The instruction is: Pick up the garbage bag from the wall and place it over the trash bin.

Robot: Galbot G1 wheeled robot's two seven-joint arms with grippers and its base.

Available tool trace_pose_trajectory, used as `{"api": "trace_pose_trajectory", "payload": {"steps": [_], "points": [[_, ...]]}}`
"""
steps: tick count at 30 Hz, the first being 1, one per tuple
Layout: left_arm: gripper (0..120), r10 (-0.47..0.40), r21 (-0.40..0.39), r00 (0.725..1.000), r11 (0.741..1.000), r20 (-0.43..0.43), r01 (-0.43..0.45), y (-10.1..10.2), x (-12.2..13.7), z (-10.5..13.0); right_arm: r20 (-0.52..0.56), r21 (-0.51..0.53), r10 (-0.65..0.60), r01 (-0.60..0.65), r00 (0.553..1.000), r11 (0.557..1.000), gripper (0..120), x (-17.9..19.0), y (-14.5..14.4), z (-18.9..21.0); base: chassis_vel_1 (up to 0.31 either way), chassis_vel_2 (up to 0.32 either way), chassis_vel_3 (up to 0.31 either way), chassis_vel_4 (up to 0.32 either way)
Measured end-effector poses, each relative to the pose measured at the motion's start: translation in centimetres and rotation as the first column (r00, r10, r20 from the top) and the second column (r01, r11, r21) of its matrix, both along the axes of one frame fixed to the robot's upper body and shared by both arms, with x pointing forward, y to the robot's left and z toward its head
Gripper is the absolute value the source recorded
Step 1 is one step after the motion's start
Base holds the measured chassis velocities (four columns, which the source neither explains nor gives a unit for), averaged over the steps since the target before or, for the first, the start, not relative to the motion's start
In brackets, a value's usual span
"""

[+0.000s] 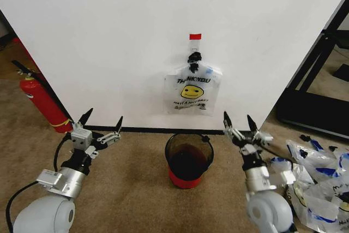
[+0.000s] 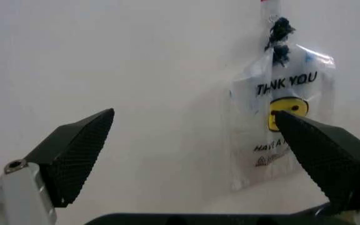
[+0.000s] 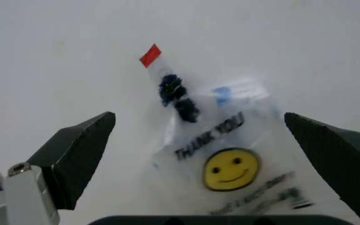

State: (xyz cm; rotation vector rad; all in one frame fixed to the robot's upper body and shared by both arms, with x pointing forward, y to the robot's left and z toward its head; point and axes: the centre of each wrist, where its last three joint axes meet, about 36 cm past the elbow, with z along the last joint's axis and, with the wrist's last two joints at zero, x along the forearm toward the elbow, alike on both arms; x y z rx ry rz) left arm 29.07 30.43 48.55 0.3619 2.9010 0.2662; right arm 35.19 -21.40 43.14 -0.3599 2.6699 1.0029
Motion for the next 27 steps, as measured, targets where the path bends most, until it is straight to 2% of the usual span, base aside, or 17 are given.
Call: {"api": "trace_pose_trajectory", "payload": {"steps": [2, 6, 8, 16, 20, 21, 27], "points": [[100, -0.002, 0.017, 1.000, 1.000, -0.003, 0.002, 0.1, -0.3, 0.1, -0.009, 0.114, 0.059, -0.057, 0.998, 0.992, 100, 2.5, 0.3, -0.3, 0.000, 0.000, 0.000, 0.000], [100, -0.003, 0.035, 1.000, 0.999, -0.006, 0.003, 0.3, -0.7, 0.3, -0.004, 0.171, 0.097, -0.095, 0.995, 0.981, 100, 4.5, 0.3, -0.9, 0.000, 0.000, 0.000, 0.000], [100, -0.002, 0.048, 1.000, 0.999, -0.010, 0.003, 0.4, -1.0, 0.4, 0.003, 0.256, 0.158, -0.153, 0.987, 0.954, 100, 8.3, 0.7, -2.2, 0.000, 0.000, 0.000, 0.000], [100, -0.010, 0.082, 1.000, 0.997, -0.012, 0.011, 0.8, -1.7, 0.4, 0.033, 0.361, 0.227, -0.223, 0.973, 0.905, 100, 13.8, 3.2, -5.0, 0.000, 0.000, 0.000, 0.000], [100, -0.009, 0.090, 1.000, 0.996, -0.013, 0.010, 1.0, -1.8, 0.4, 0.055, 0.376, 0.237, -0.241, 0.970, 0.895, 100, 15.4, 3.9, -5.2, 0.000, 0.000, 0.000, 0.000], [100, -0.006, 0.091, 1.000, 0.996, -0.017, 0.008, 1.1, -1.8, 0.2, 0.075, 0.384, 0.241, -0.251, 0.968, 0.888, 100, 17.0, 4.2, -5.0, 0.000, 0.000, 0.000, 0.000], [100, 0.001, 0.091, 1.000, 0.996, -0.031, 0.002, 1.1, -1.6, -0.5, 0.119, 0.395, 0.258, -0.284, 0.959, 0.873, 100, 20.6, 4.6, -4.5, 0.000, 0.000, 0.000, 0.000]]}}
